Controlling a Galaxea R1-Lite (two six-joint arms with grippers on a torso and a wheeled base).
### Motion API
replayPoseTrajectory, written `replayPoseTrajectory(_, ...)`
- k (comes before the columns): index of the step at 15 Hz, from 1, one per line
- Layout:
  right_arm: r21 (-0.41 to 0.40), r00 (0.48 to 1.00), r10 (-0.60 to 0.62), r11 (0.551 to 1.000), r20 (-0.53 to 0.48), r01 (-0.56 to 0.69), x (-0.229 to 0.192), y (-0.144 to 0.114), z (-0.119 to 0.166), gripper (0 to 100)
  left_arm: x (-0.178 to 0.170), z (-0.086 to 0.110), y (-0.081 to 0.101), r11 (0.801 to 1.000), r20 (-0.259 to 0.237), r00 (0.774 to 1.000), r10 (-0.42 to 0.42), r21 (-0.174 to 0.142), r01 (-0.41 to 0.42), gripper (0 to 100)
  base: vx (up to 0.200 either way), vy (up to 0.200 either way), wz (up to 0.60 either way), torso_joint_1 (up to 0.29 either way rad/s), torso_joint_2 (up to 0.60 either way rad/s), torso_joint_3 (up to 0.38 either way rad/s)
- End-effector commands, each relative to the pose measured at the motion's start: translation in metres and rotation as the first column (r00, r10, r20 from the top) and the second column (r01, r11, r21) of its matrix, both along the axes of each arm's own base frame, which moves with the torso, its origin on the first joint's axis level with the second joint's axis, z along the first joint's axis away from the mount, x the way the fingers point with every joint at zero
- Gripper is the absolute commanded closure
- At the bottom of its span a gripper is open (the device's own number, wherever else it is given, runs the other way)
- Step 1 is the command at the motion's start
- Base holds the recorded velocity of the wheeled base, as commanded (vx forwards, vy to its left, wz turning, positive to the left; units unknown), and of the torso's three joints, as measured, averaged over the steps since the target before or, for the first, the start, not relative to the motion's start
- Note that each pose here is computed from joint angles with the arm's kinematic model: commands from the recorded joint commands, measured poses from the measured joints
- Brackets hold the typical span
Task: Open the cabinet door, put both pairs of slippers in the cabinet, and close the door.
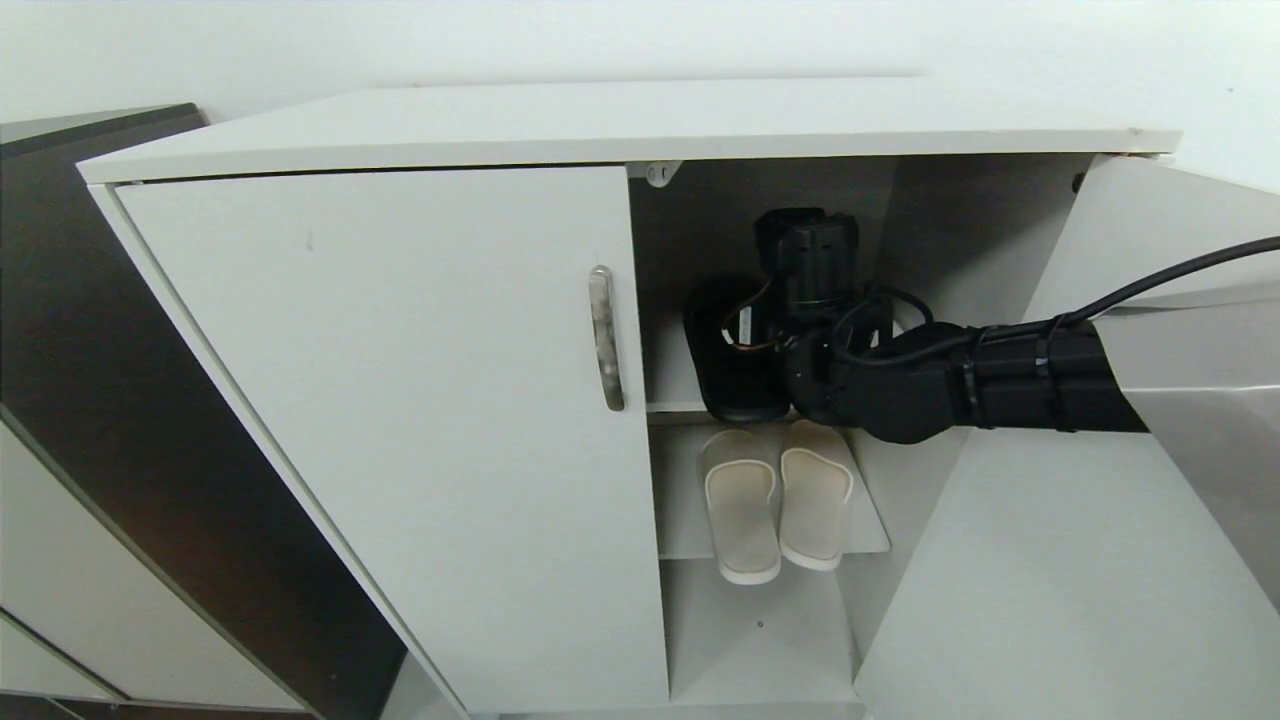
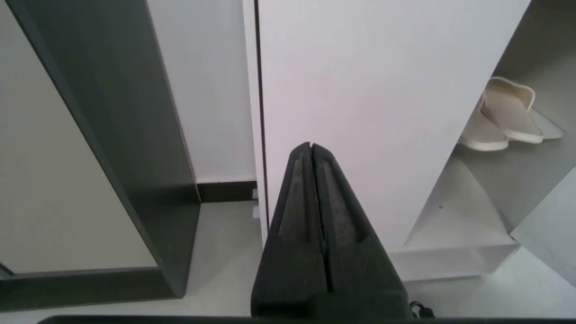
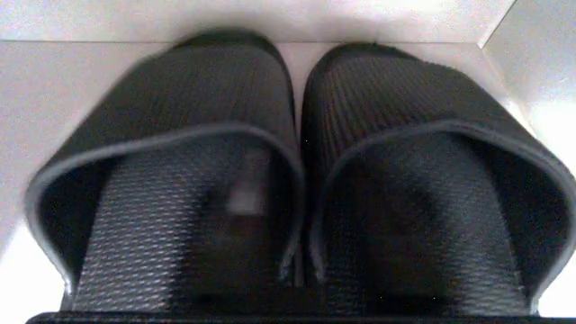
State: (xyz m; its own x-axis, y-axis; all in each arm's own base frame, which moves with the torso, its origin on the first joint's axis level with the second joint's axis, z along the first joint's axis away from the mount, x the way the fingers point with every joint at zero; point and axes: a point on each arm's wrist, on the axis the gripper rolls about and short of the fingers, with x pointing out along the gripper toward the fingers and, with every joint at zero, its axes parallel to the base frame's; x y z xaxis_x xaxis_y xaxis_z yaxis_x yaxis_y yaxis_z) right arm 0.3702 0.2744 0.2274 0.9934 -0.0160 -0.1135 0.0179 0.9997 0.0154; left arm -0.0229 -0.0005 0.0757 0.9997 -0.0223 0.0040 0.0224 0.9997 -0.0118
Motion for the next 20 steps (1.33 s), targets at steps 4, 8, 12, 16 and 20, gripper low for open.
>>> replayPoseTrajectory(4, -0.012, 1.0, 0.014, 1.0, -0.014, -0.014, -0.02, -0.003, 0.004, 0, 0.0, 0.0, 0.0, 1.0, -0.001, 1.0, -0.001, 0.0, 0.001, 100, 0.0, 0.0, 0.0, 0.0, 0.0, 0.0)
replayPoseTrajectory(8, -0.006, 0.999, 0.039, 0.999, 0.002, -0.039, -0.068, -0.007, 0.019, 0, 0.0, 0.0, 0.0, 1.0, -0.001, 1.0, -0.001, 0.0, 0.001, 100, 0.0, 0.0, 0.0, 0.0, 0.0, 0.0)
replayPoseTrajectory(12, -0.001, 0.994, 0.104, 0.995, 0.024, -0.104, -0.133, -0.013, 0.02, 0, 0.0, 0.0, 0.0, 1.0, -0.001, 1.0, -0.001, 0.001, 0.001, 100, 0.0, 0.0, 0.0, 0.0, 0.0, 0.0)
replayPoseTrajectory(16, -0.009, 0.981, 0.195, 0.981, 0.015, -0.195, -0.186, -0.033, 0.013, 100, 0.0, 0.0, 0.0, 1.0, -0.001, 1.0, -0.001, 0.001, 0.001, 100, 0.0, 0.0, 0.0, 0.0, 0.0, 0.0)
replayPoseTrajectory(20, -0.039, 0.979, 0.203, 0.978, -0.025, -0.204, -0.188, -0.035, -0.003, 100, 0.0, 0.0, 0.0, 1.0, -0.001, 1.0, -0.002, 0.003, 0.002, 100, 0.0, 0.0, 0.0, 0.0, 0.0, 0.0)
